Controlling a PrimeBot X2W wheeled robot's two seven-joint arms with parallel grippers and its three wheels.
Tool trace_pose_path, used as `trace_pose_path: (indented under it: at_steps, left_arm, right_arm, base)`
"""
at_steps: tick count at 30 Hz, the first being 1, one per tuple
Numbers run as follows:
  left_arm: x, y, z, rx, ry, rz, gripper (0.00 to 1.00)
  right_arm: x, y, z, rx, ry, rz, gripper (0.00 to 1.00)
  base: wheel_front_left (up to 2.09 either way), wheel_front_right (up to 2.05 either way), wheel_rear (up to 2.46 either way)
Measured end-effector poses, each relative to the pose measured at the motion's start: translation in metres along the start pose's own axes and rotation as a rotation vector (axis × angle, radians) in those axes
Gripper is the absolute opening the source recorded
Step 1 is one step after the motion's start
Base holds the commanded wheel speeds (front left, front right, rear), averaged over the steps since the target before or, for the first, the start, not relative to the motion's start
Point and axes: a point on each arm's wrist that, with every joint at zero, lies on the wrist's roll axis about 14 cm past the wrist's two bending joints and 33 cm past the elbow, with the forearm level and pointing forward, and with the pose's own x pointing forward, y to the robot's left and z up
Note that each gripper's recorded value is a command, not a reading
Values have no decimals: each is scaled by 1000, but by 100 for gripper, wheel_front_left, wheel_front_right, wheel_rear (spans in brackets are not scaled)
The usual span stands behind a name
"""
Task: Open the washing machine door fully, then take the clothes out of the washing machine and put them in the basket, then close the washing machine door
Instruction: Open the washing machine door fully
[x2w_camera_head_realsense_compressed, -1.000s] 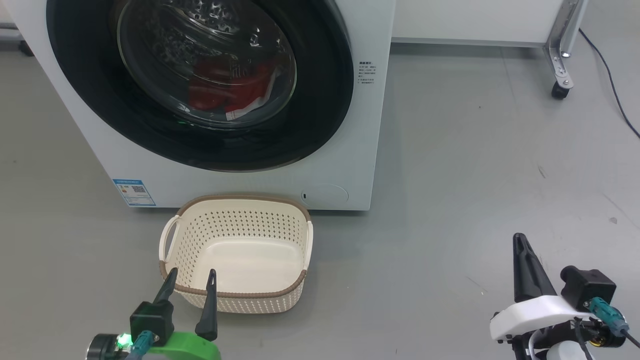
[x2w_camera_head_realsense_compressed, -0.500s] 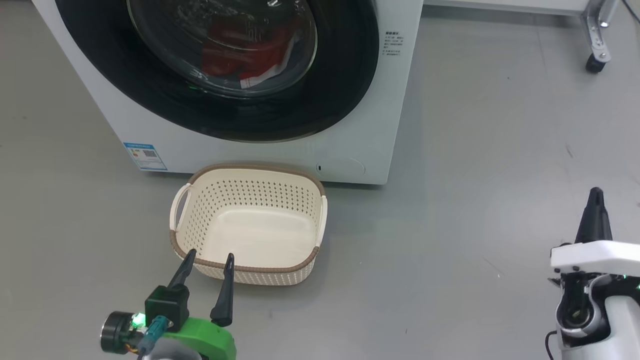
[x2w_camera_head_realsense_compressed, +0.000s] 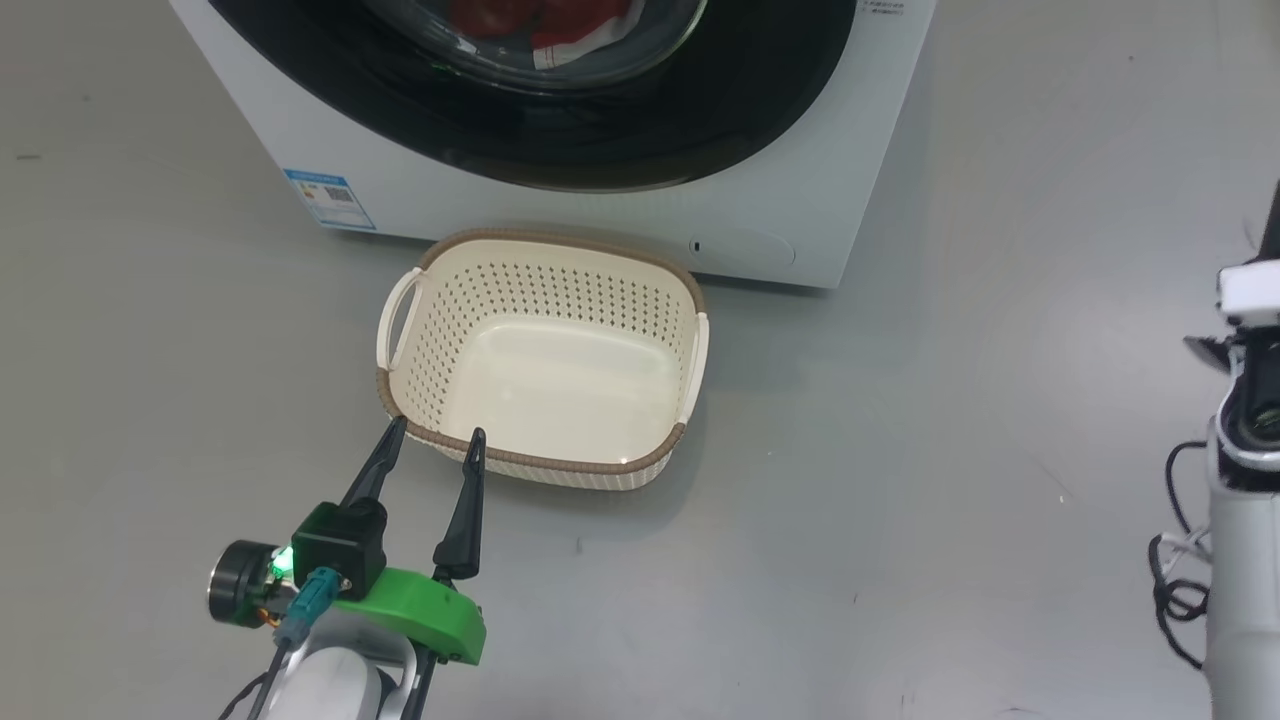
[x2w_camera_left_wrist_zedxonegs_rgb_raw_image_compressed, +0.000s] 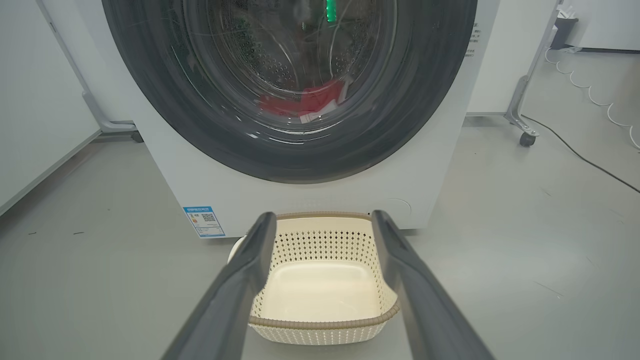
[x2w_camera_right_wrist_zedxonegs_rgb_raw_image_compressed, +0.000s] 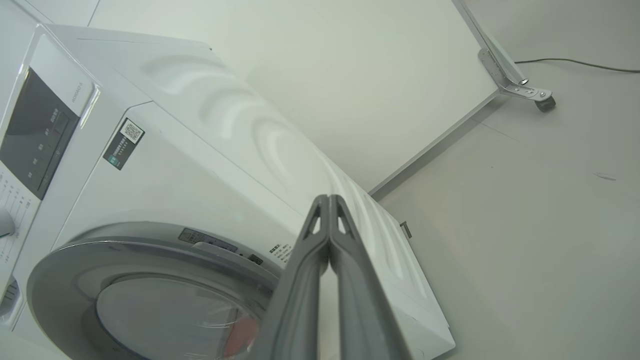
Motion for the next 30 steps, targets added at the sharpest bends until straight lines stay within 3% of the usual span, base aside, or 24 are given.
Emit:
trace_pose_path:
  at_steps: [6, 24, 30]
  left_arm:
    - [7, 11, -8, -9, 23, 30, 100]
    - [24, 36, -32, -48, 90, 98, 100]
    - [23, 50, -37, -73, 105, 142, 100]
  right_arm:
    - [41, 21, -4, -36, 39, 64, 0]
    - [128, 60, -71, 45, 276, 149, 0]
    - [141, 76, -112, 159, 414, 171, 0]
  base:
    - [0, 0, 0]
    - [0, 0, 0]
    - [0, 0, 0]
